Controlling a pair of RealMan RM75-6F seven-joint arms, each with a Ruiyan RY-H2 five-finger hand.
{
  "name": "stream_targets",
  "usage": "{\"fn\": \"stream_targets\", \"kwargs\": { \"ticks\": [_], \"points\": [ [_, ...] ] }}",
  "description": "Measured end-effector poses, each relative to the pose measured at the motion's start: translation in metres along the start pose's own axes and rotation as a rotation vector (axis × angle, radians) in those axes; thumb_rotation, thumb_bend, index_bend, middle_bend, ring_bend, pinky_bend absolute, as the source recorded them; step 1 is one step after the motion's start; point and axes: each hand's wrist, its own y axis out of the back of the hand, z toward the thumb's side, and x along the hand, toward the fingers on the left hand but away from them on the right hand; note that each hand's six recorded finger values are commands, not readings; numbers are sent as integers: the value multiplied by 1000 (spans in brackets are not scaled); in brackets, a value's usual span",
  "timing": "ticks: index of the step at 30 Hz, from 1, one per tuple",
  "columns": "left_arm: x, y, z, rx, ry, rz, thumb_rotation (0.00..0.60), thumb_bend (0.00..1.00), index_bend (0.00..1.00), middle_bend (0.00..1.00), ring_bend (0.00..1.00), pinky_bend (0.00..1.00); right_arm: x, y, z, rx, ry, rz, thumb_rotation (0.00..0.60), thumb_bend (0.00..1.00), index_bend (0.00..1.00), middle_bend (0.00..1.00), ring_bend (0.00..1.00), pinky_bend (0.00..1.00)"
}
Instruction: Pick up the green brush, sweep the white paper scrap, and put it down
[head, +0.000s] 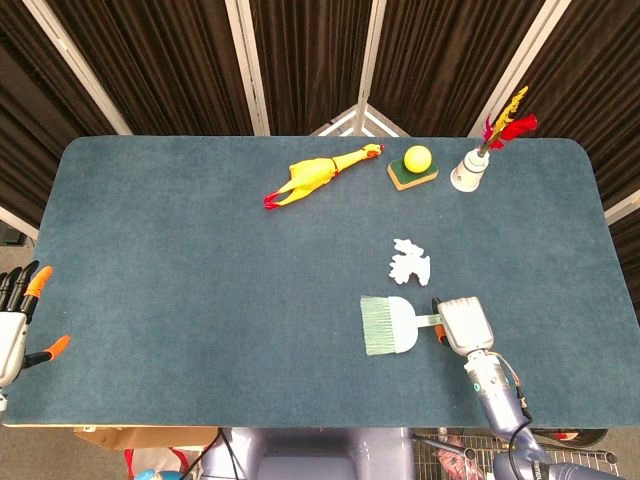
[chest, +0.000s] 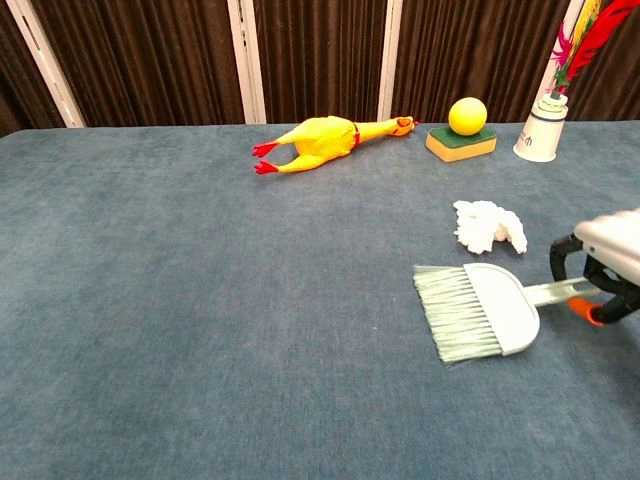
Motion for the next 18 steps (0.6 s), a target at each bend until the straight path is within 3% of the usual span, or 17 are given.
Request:
{"fn": "stream_targets", "kwargs": {
  "ticks": [9, 18],
  "points": [
    [1, 0, -1, -7, 4, -6, 600, 10, 0, 0, 0, 0, -21, 41, 17, 44, 17, -55, 600, 519, 768, 920, 977, 806],
    [1, 1, -2, -23, 6, -13, 600, 9, 0, 0, 0, 0, -52, 59, 45, 91, 29, -70, 600, 521, 778, 920, 977, 806]
  ]
}}
